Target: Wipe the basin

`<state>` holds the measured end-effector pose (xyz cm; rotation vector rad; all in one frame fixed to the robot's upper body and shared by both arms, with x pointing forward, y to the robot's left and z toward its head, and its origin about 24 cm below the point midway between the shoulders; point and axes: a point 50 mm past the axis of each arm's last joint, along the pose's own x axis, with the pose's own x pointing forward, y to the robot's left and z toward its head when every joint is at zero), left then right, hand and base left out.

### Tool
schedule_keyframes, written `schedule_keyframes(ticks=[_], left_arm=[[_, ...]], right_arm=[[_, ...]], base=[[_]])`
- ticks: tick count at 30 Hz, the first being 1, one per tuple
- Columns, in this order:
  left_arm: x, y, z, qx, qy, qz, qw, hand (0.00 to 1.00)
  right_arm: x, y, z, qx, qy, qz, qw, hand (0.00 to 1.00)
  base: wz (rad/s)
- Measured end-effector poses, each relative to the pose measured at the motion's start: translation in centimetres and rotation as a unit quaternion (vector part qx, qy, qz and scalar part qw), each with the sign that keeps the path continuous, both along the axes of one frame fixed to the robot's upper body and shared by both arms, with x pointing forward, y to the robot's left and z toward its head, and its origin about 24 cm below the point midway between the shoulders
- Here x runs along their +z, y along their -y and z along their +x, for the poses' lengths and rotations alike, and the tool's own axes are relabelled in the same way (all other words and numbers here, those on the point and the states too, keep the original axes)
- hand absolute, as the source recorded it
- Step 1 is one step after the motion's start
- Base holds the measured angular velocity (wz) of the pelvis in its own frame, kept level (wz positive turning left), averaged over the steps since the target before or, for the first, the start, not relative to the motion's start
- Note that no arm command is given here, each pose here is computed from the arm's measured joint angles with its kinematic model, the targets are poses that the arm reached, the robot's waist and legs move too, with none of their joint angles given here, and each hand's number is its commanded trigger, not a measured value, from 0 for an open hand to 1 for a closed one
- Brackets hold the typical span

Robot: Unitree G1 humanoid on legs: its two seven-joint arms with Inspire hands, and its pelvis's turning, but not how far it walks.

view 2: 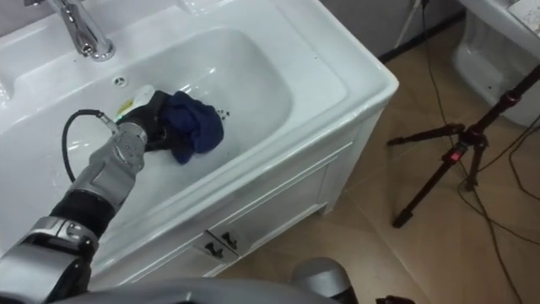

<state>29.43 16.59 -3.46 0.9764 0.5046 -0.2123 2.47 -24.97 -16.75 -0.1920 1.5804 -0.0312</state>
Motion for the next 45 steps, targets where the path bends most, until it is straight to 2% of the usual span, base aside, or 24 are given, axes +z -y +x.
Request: schedule_keyframes(ticks=[4, 9, 14, 16, 20, 28, 36, 39, 42, 44, 45], left_arm=[[1.1, 1.1, 1.2, -0.003, 0.010, -0.041, 0.999, 1.00], [2.1, 1.3, 2.0, -0.010, 0.023, -0.041, 0.999, 1.00], [5.0, 2.2, 3.9, -0.036, 0.063, -0.034, 0.997, 1.00], [6.3, 2.7, 4.7, -0.039, 0.083, -0.053, 0.994, 1.00], [7.8, 2.3, 5.1, -0.044, 0.110, -0.044, 0.992, 1.00], [8.6, 2.5, 5.6, -0.048, 0.122, -0.045, 0.990, 1.00], [8.1, 2.0, 5.5, -0.053, 0.111, -0.007, 0.992, 1.00], [6.9, 1.3, 5.0, -0.045, 0.091, -0.004, 0.995, 1.00], [4.0, 0.2, 3.5, -0.027, 0.039, 0.007, 0.999, 1.00], [0.9, -1.3, 1.2, -0.006, -0.017, 0.026, 0.999, 1.00], [0.4, -1.7, 0.7, 0.003, -0.023, 0.023, 0.999, 1.00]], right_arm=[[0.0, -0.1, -0.3, -0.002, -0.008, 0.005, 1.000, 0.00], [-0.1, -0.2, -0.9, -0.009, -0.021, 0.014, 1.000, 0.00], [-0.1, -0.2, -1.0, -0.014, -0.025, 0.015, 0.999, 0.00], [-0.1, -0.2, -1.3, -0.021, -0.028, 0.013, 0.999, 0.00], [-0.1, -0.1, -2.2, -0.031, -0.035, 0.011, 0.999, 0.00], [0.0, 0.0, -3.2, -0.037, -0.044, 0.006, 0.998, 0.00], [0.0, -0.1, -2.9, -0.040, -0.039, 0.012, 0.998, 0.00], [0.0, 0.0, -3.0, -0.039, -0.040, 0.010, 0.998, 0.00], [0.0, -0.1, -3.0, -0.045, -0.039, 0.012, 0.998, 0.00], [0.0, -0.1, -3.0, -0.044, -0.039, 0.013, 0.998, 0.00], [0.0, -0.1, -3.0, -0.043, -0.040, 0.013, 0.998, 0.00]], base=[[-0.12], [-0.07], [0.00], [-0.12], [-0.14], [-0.01], [-0.06], [-0.04], [-0.08], [-0.08], [0.00]])
